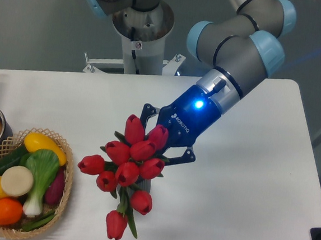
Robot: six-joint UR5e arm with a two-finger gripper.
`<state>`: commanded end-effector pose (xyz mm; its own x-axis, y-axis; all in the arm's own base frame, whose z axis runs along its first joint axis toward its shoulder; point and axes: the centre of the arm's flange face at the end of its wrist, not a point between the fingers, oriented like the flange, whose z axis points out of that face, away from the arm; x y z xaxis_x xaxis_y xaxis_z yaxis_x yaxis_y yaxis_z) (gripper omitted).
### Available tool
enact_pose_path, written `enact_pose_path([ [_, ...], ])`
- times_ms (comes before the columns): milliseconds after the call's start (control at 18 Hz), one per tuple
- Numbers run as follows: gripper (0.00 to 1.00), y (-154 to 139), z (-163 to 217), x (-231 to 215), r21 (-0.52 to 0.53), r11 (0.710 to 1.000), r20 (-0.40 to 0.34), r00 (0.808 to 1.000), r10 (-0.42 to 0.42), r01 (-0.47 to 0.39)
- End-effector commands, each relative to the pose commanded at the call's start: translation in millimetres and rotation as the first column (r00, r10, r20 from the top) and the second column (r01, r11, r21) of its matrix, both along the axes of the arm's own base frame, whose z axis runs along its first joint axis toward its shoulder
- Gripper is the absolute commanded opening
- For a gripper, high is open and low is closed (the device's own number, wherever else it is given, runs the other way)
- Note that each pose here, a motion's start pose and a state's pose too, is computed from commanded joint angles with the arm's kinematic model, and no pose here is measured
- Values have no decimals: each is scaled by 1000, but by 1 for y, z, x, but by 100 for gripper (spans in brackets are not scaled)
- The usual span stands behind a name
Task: Insert the flowers into the vase
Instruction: 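Lower the tulip stems into the grey vase opening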
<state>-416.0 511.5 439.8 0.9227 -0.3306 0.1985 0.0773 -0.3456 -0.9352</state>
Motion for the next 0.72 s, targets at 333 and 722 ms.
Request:
enact_pose_path([
  [333, 4, -7, -32, 9, -9, 1000, -3, 1000, -19, 19],
  [722, 14, -18, -67, 18, -25, 999, 0, 1000, -29, 29],
])
